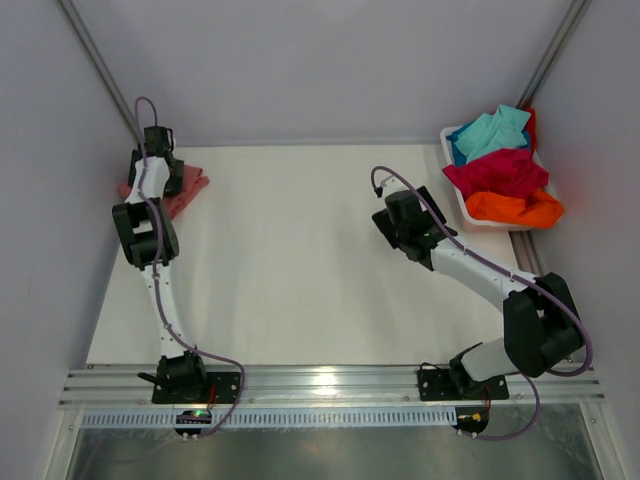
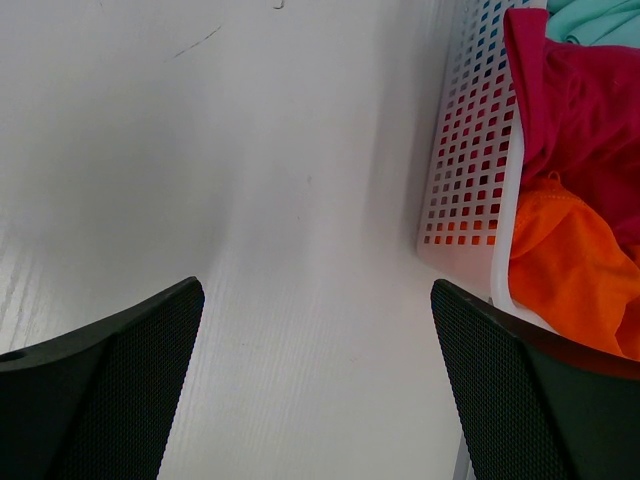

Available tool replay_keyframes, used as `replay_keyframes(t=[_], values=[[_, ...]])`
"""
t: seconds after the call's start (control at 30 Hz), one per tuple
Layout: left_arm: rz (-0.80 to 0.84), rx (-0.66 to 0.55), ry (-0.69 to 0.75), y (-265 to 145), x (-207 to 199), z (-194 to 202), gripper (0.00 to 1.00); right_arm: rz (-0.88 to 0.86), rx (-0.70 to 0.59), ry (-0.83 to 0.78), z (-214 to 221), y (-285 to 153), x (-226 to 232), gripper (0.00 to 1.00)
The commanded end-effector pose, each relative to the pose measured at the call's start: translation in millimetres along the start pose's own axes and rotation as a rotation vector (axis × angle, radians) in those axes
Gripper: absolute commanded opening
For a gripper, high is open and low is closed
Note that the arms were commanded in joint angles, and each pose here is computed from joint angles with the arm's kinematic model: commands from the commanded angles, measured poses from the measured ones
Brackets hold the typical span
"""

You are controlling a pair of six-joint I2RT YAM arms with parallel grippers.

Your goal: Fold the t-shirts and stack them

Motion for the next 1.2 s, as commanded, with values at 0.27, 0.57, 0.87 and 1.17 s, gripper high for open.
replay_keyframes(t=[0.27,0.57,0.87,1.17], values=[[0.304,-0.093,0.0,-65.2,-49.4,-9.4,0.99,-0.007,-0.052,0.052,-19.6,-2.9,-0.7,0.99],[0.387,-0.472,-0.023,-247.2,-16.3,-83.5,0.99,-0.037,-0.021,0.041,-14.8,2.0,7.4,0.99],[0.68,-0.412,0.055,-232.7,-79.2,-49.1,0.99,-0.045,-0.026,0.045,-16.6,-0.7,6.1,1.0],[0.964,-0.445,0.136,-227.2,-125.1,-43.8,0.99,-0.046,-0.037,0.045,-17.8,-2.8,4.7,0.99]])
Point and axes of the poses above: each gripper's point midway between its finger pads, its own y axis out along the fingers, its own x axis along the line the jaws close on, z = x × y, the point moved 4 cm from there along -y, back along the fingers, and after that the axes turned 13 degrees about y, right-handed, at the moved point
